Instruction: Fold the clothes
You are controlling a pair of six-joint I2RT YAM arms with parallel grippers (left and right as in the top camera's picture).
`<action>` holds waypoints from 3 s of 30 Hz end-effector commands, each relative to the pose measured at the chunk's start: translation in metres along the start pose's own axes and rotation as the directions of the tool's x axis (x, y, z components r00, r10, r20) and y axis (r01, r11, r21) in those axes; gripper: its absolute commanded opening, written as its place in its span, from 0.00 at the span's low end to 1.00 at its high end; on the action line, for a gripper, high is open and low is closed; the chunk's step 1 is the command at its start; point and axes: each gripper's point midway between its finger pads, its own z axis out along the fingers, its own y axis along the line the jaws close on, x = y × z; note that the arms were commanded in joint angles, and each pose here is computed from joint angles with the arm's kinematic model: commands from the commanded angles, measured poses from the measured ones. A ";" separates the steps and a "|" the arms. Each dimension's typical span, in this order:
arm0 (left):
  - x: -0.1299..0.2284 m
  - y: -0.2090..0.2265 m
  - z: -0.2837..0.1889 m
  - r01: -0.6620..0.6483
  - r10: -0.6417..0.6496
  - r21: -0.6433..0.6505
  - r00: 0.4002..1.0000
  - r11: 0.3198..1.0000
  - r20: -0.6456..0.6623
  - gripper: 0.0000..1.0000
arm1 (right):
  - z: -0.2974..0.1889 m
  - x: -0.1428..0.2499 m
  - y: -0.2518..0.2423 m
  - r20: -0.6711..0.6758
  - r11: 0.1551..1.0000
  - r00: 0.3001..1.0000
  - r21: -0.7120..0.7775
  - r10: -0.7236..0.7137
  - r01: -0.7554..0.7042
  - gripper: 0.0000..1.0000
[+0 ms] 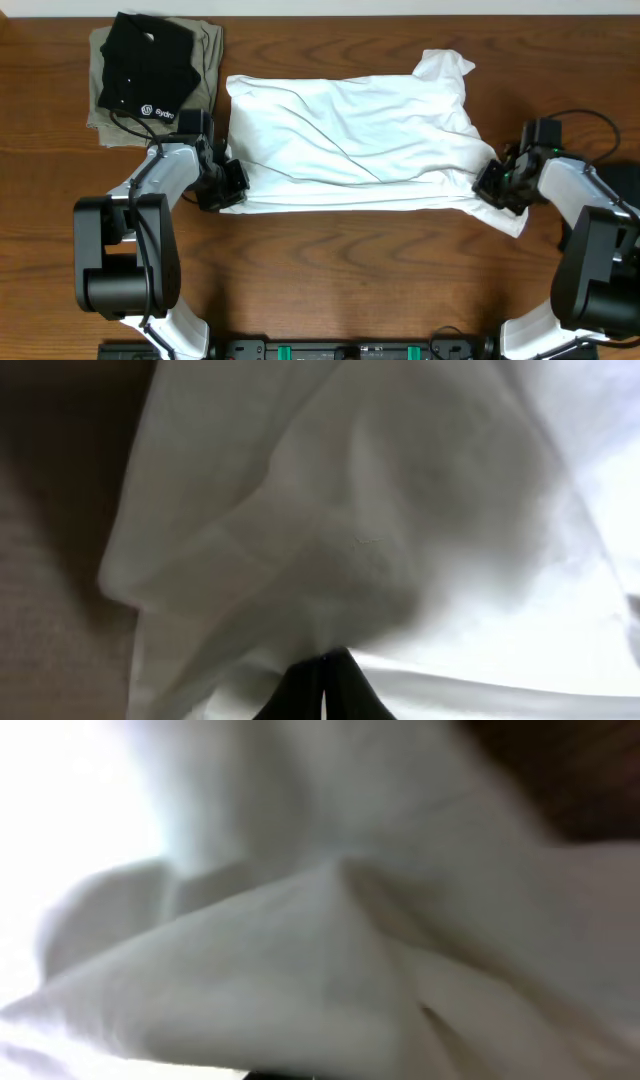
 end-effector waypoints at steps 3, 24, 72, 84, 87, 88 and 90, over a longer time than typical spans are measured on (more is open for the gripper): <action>0.010 0.029 0.011 0.051 -0.056 -0.111 0.997 0.992 -0.047 0.06 | -0.018 -0.044 -0.018 0.115 0.994 0.993 0.106 -0.027 0.015 0.03; 0.001 0.044 -0.014 0.216 -0.201 -0.210 0.976 0.954 0.089 0.06 | -0.073 -0.089 0.017 0.193 0.991 0.974 0.082 -0.118 0.103 0.02; -0.006 0.005 -0.049 0.128 -0.116 -0.059 0.978 0.990 0.172 0.52 | -0.011 0.055 0.054 -0.133 0.811 0.869 0.316 -0.476 0.493 0.38; -0.007 0.005 -0.049 0.127 -0.115 -0.057 0.978 0.990 0.175 0.53 | -0.004 0.046 0.061 -0.100 0.712 0.783 0.357 -0.614 0.604 0.38; -0.007 0.005 -0.049 0.127 -0.115 -0.057 0.978 0.990 0.175 0.53 | -0.003 0.046 0.066 -0.088 0.709 0.776 0.353 -0.625 0.611 0.31; -0.007 0.005 -0.049 0.127 -0.115 -0.057 0.978 0.990 0.176 0.53 | -0.002 0.046 0.067 -0.085 0.709 0.775 0.352 -0.626 0.611 0.25; -0.007 0.005 -0.049 0.127 -0.115 -0.057 0.978 0.990 0.175 0.53 | -0.002 0.045 0.068 -0.080 0.711 0.776 0.351 -0.626 0.610 0.12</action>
